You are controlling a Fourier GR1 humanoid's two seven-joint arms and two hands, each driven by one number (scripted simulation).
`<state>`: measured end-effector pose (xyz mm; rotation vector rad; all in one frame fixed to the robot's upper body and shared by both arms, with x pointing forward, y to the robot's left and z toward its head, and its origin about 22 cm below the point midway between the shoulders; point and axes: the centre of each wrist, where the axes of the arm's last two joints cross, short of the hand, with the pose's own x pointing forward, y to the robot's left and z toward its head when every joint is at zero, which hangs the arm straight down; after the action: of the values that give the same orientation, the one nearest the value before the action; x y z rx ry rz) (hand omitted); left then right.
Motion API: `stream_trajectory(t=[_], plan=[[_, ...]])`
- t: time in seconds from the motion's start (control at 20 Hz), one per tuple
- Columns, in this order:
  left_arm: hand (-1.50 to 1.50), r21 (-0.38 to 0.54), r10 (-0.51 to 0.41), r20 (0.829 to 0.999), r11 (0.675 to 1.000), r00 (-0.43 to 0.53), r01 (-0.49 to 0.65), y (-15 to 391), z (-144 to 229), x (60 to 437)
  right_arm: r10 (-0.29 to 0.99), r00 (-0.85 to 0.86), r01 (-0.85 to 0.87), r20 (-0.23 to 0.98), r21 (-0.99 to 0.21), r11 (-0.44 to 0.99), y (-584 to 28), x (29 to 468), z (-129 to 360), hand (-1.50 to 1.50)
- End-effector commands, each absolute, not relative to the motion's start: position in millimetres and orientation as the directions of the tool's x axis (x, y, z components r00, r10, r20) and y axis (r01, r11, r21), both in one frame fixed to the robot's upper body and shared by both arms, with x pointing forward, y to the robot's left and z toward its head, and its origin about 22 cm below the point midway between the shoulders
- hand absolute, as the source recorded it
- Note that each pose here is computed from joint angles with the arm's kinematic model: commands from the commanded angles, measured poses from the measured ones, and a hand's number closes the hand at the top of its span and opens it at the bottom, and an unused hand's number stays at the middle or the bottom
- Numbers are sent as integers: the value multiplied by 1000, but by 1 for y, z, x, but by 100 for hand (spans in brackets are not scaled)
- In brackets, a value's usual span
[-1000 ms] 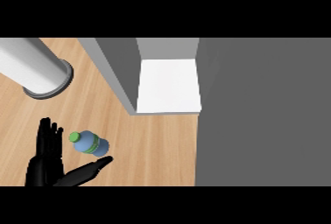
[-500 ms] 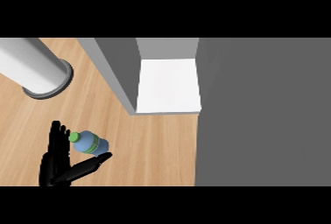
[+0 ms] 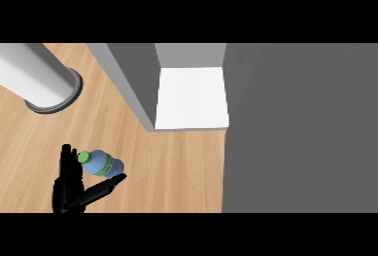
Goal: Pick up the bottled water, place it into the cabinet and close the cabinet
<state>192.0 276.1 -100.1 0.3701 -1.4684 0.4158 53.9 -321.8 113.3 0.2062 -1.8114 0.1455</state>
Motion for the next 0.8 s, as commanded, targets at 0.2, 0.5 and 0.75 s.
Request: stream_trajectory(t=[0.2, 0.5, 0.75], plan=[[-150, -183, 182, 982, 902, -38, -392, 282, -125, 197, -137, -292, -261, 947, 59, 964, -302, 35, 154, -150], [150, -234, 221, 972, 905, -79, -356, 271, -156, 189, -127, -300, -251, 946, 50, 967, -302, 40, 156, -150], [150, -381, 346, 924, 854, -160, -353, 270, -146, 206, -109, -321, -246, 941, 28, 969, -310, 36, 159, -150]])
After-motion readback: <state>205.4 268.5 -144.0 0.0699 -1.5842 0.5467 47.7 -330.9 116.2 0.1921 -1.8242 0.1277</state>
